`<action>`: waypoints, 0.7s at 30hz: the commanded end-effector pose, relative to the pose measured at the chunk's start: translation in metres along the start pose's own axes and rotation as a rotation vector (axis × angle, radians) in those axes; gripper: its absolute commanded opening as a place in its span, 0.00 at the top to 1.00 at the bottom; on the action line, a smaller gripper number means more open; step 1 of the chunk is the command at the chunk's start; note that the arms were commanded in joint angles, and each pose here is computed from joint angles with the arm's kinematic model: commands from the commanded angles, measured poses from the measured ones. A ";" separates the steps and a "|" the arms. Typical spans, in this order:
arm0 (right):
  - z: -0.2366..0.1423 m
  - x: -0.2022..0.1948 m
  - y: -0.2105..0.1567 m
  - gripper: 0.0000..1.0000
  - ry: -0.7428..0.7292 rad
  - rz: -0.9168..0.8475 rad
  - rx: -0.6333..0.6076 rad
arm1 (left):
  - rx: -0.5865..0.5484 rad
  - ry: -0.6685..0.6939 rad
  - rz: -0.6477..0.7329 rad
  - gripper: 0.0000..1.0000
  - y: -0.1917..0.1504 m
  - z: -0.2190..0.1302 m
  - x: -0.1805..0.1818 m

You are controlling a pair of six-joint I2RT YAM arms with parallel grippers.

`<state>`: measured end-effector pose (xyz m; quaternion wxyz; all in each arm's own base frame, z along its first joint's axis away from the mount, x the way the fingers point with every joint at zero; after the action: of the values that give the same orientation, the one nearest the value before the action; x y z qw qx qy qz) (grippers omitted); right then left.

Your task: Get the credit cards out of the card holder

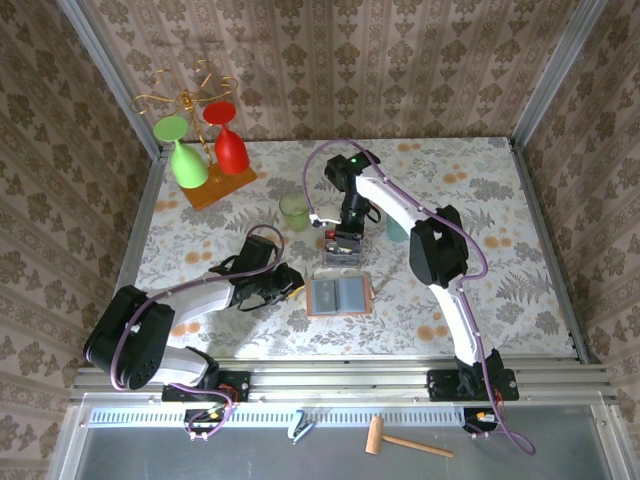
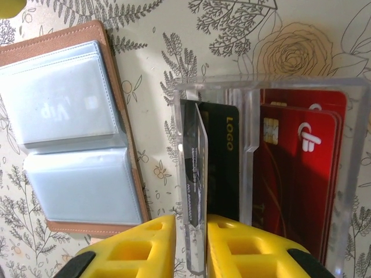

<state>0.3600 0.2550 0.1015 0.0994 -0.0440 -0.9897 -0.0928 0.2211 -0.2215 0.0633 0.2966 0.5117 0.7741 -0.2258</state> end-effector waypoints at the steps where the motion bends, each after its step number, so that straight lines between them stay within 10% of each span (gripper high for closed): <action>1: -0.023 0.009 -0.005 0.80 -0.037 0.022 -0.004 | 0.006 -0.017 0.016 0.81 0.001 0.001 -0.004; 21: -0.031 0.011 0.002 0.82 -0.154 0.178 -0.111 | 0.016 -0.034 0.037 0.82 -0.005 0.009 -0.012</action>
<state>0.3502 0.2475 0.1113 0.0697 -0.1120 -0.9857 -0.1053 0.2201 -0.2305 0.0631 0.3035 0.5215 0.7636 -0.2296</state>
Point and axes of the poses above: each hand's point on the last joint's axis, 136 mm out from that joint toward the fingers, its own z axis out along the fingers, its own x axis along the line the jaws close on, y = z × x, the point moved 2 cm from there along -z, back along the fingers, and after that the axes turned 5 degrees about -z, right-handed, at the moved point
